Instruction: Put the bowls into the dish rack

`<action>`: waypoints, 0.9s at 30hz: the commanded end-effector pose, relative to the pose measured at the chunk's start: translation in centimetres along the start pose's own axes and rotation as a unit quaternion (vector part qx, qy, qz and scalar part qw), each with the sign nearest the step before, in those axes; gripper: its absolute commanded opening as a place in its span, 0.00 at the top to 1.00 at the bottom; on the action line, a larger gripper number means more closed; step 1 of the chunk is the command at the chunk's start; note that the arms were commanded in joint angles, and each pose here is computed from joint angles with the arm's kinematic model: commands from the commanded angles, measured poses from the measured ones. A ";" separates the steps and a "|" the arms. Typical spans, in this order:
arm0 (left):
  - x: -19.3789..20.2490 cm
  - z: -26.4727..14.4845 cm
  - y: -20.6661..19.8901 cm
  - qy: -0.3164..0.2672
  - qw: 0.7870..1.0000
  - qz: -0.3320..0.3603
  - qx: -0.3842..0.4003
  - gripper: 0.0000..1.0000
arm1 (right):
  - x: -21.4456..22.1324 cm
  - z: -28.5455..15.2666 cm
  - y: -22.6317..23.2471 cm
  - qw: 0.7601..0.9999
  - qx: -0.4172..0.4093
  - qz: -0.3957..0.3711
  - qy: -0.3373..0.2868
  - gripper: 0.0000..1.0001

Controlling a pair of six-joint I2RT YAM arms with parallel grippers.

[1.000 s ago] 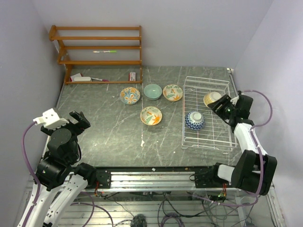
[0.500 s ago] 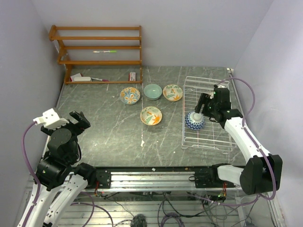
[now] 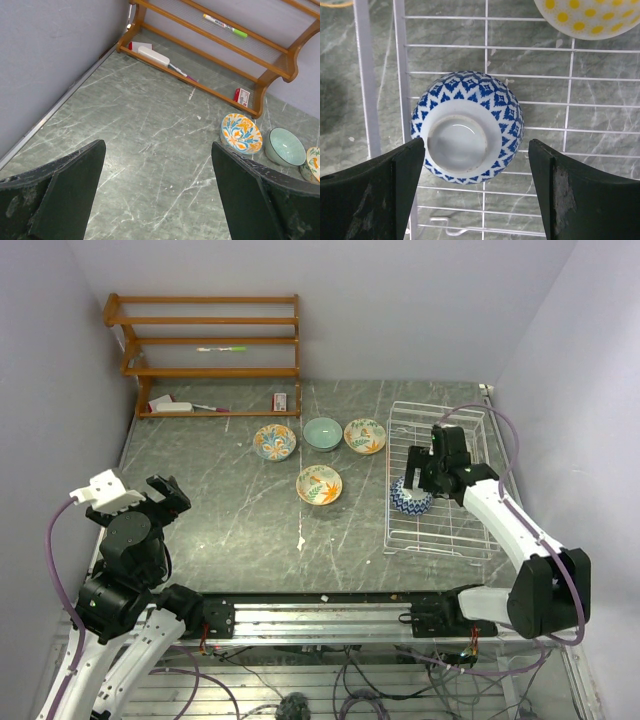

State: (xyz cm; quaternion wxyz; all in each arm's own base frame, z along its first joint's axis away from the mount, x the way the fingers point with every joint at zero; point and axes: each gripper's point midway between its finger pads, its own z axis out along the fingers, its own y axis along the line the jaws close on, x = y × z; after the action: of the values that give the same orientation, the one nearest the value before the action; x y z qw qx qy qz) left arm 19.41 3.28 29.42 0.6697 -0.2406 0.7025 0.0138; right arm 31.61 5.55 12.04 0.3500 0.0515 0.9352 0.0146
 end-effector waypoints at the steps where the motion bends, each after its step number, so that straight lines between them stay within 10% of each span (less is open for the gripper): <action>1: -0.6 -0.2 0.2 -0.010 1.000 -0.011 -0.002 0.02 | 0.3 0.5 -0.2 1.000 0.013 -0.014 0.009 0.16; 27: -0.4 -0.1 -0.7 -0.006 1.000 -0.007 0.020 0.02 | 0.4 0.3 -10.0 0.968 0.221 0.108 -0.040 0.09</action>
State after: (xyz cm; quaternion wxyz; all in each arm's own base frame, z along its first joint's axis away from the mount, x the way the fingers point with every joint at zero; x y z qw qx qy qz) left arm 19.27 3.00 29.54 0.6720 -0.2349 0.7023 0.0025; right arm 30.90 -1.81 11.21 0.3570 0.1803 0.9090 -0.1170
